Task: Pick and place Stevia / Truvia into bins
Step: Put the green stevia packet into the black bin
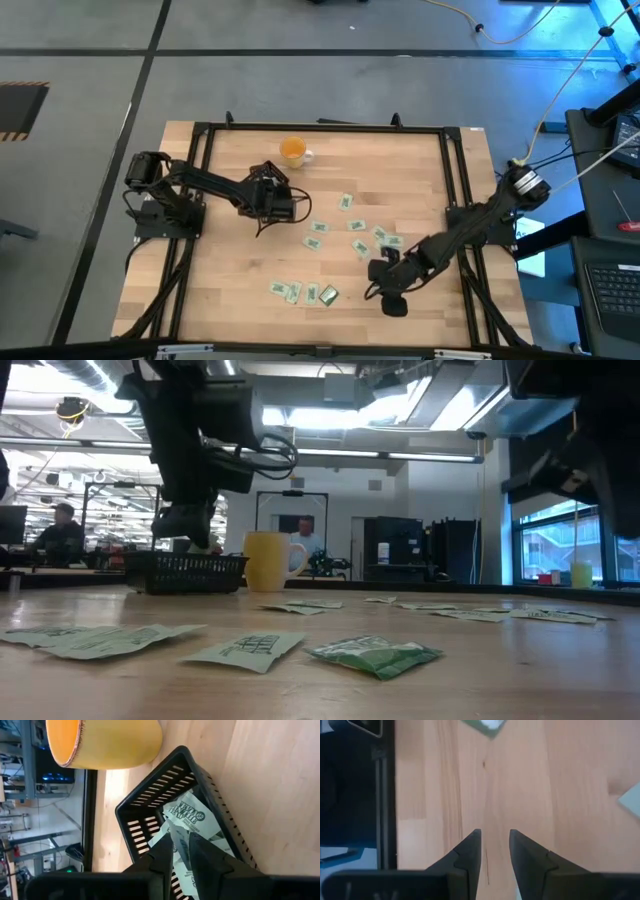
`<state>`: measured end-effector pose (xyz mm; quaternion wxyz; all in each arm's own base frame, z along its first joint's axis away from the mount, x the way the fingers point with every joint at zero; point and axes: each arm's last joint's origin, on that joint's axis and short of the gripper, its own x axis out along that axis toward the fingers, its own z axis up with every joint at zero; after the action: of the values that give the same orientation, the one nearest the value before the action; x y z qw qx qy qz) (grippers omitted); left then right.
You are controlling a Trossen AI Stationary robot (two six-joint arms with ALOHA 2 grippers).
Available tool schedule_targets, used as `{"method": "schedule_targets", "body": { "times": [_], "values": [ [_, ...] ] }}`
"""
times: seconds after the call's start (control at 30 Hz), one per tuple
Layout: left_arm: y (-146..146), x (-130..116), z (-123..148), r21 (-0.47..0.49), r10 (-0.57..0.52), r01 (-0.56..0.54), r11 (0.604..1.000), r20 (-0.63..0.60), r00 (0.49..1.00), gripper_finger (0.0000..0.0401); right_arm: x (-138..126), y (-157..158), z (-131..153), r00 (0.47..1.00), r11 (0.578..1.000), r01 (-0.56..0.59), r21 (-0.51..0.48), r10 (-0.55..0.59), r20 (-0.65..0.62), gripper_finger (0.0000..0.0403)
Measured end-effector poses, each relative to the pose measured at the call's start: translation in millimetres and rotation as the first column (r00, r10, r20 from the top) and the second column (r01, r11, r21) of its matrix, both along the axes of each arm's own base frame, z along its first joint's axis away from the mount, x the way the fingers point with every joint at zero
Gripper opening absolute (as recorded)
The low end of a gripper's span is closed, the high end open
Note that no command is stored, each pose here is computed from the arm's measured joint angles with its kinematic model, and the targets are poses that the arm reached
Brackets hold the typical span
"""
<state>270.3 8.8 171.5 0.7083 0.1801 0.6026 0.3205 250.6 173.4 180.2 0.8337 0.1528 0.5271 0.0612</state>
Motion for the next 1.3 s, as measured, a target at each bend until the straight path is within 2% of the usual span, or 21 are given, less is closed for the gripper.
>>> {"method": "schedule_targets", "body": {
  "times": [0.1,0.27,0.5,0.8,0.93,1.2,1.3],
  "values": [
    [-5,-2,2,0.004,-0.037,0.037,0.999,-0.024,0.999,0.0054,-1,2,-5,0.999,1.000,0.031,0.002,-0.031,-0.033,0.0104],
    [-10,-6,11,0.034,-0.052,0.052,0.998,0.003,0.999,0.0048,-4,0,-17,0.989,0.996,0.082,-0.037,-0.086,-0.124,0.0104],
    [-15,-8,21,0.014,-0.048,0.047,0.999,0.073,0.996,0.0051,-5,-2,-35,0.973,0.991,0.078,-0.107,-0.099,-0.209,0.0104],
    [-24,-9,22,0.002,-0.081,0.081,0.997,0.078,0.994,0.0036,-4,-1,-50,0.961,0.986,0.071,-0.152,-0.108,-0.254,0.0101],
    [-25,-9,22,0.002,-0.084,0.084,0.996,0.079,0.993,0.0030,-5,-2,-52,0.958,0.984,0.067,-0.166,-0.109,-0.266,0.0079],
    [-25,-7,22,0.001,-0.084,0.084,0.996,0.099,0.992,0.0028,-6,-3,-53,0.955,0.982,0.066,-0.177,-0.113,-0.274,0.0010],
    [-25,-7,22,0.001,-0.084,0.084,0.996,0.099,0.992,0.0027,-5,-2,-53,0.954,0.983,0.076,-0.170,-0.121,-0.274,0.0006]
  ]
}}
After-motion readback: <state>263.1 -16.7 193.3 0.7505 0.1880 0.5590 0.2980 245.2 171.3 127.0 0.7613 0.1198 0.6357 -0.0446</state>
